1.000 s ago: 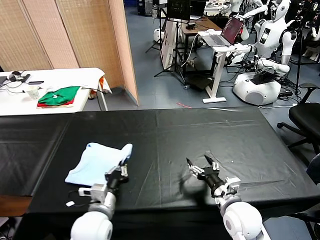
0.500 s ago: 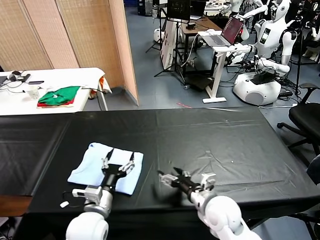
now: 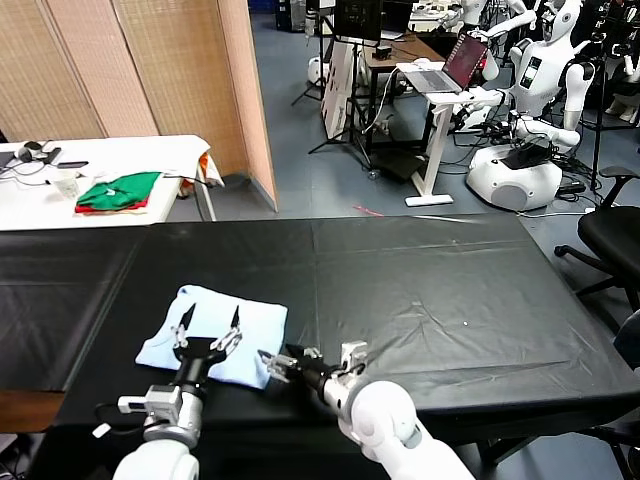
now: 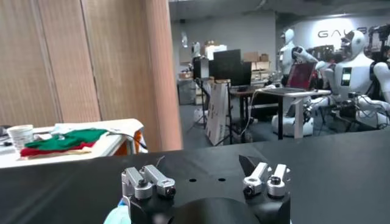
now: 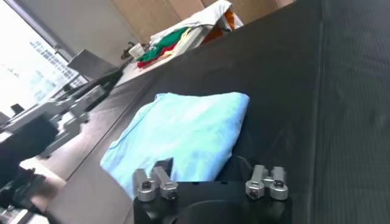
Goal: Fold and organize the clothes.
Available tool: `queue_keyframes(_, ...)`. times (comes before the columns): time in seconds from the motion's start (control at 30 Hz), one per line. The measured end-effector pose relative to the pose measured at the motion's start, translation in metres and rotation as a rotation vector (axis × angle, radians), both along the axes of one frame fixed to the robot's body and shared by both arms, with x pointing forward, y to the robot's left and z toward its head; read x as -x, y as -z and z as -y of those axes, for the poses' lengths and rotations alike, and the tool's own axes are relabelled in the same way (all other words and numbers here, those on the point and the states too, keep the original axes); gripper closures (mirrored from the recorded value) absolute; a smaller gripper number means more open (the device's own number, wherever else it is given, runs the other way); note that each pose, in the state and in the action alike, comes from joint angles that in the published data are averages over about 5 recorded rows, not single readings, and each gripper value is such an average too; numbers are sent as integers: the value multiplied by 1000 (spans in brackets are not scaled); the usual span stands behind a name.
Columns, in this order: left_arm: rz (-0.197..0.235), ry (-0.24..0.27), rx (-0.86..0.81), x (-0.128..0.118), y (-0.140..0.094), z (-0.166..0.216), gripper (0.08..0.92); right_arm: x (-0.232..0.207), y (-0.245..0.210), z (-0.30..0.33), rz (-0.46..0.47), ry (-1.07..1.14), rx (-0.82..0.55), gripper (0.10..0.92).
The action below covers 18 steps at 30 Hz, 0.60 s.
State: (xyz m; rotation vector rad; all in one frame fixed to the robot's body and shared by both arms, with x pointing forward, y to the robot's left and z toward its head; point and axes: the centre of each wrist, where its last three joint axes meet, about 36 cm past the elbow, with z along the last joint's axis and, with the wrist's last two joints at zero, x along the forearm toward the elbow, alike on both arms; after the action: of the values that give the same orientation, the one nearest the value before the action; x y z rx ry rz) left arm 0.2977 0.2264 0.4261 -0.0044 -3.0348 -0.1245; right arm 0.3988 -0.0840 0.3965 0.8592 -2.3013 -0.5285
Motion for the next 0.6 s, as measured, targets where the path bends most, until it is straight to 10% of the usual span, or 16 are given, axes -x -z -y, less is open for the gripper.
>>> queue_keyframes(0.33,-3,-28,-11,10,2,-6,92,-7,4,-2,-19,29,29,841)
queue_keyframes(0.6,2,-39,-11,10,6,-11,92,-34,-21,59,10,76,170,876)
